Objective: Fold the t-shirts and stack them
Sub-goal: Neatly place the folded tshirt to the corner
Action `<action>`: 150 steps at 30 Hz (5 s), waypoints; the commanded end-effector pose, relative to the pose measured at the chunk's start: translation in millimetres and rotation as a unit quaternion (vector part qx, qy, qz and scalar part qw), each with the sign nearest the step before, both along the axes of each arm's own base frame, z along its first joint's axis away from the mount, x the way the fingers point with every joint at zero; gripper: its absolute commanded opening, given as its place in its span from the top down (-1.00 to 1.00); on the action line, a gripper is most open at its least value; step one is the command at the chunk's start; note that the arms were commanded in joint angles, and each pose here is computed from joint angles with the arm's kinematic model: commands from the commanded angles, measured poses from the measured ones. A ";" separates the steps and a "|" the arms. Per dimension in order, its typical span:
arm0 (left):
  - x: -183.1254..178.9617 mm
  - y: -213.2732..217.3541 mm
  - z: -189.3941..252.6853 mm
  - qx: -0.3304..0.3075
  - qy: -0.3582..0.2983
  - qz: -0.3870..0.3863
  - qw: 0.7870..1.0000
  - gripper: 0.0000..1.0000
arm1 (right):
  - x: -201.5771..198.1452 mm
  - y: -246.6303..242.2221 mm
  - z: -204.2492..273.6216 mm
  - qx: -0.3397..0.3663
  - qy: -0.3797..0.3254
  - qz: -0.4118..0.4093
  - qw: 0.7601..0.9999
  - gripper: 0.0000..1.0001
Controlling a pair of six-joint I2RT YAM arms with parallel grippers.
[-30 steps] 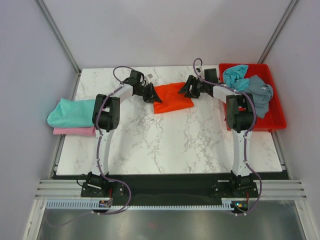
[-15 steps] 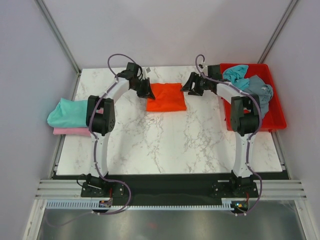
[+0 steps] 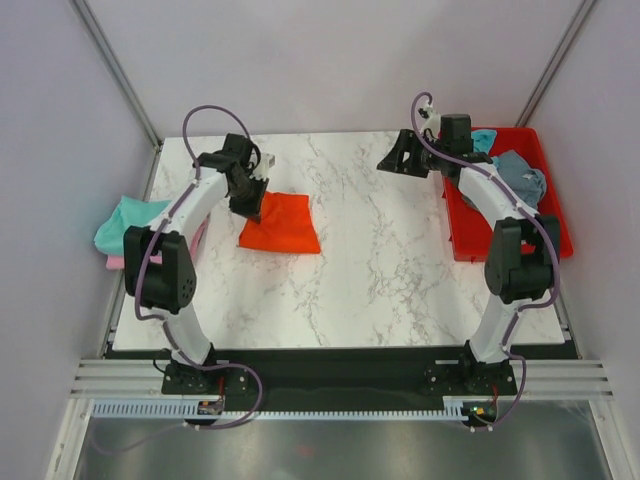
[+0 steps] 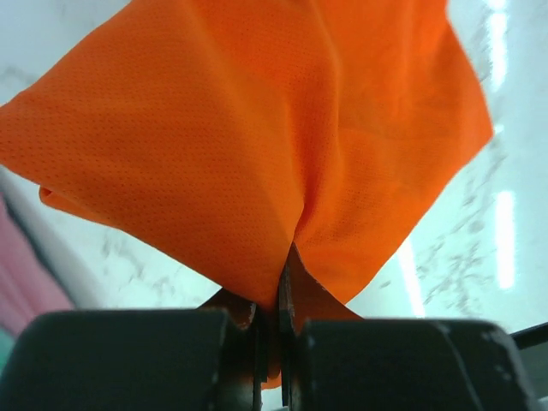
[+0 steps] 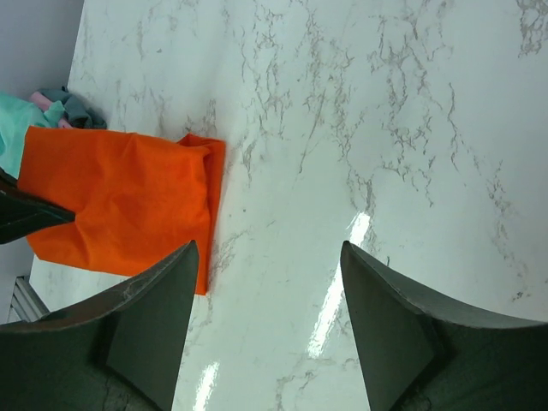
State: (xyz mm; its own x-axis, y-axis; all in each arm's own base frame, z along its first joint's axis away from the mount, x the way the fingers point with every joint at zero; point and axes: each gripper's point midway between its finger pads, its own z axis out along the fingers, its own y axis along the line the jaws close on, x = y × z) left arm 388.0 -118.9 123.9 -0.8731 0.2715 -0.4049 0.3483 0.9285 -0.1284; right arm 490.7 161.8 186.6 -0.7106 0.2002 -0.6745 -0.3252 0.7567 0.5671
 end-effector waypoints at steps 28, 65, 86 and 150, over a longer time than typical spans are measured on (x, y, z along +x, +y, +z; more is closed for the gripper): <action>-67.5 185.2 171.7 0.292 -0.221 0.089 0.926 0.96 | -41.9 -2.5 15.4 0.016 -0.001 0.002 1.000 -0.52; -98.5 271.1 90.7 0.349 -0.072 0.168 0.919 0.96 | -50.2 0.2 11.9 0.034 0.005 0.000 0.999 -0.51; -54.4 288.8 202.0 0.342 -0.259 0.254 0.867 0.96 | -48.4 1.1 10.9 0.040 0.005 -0.003 0.999 -0.52; -44.4 273.0 151.5 0.291 -0.207 0.273 0.893 0.96 | -48.9 1.0 -11.8 0.040 0.025 -0.007 0.999 -0.51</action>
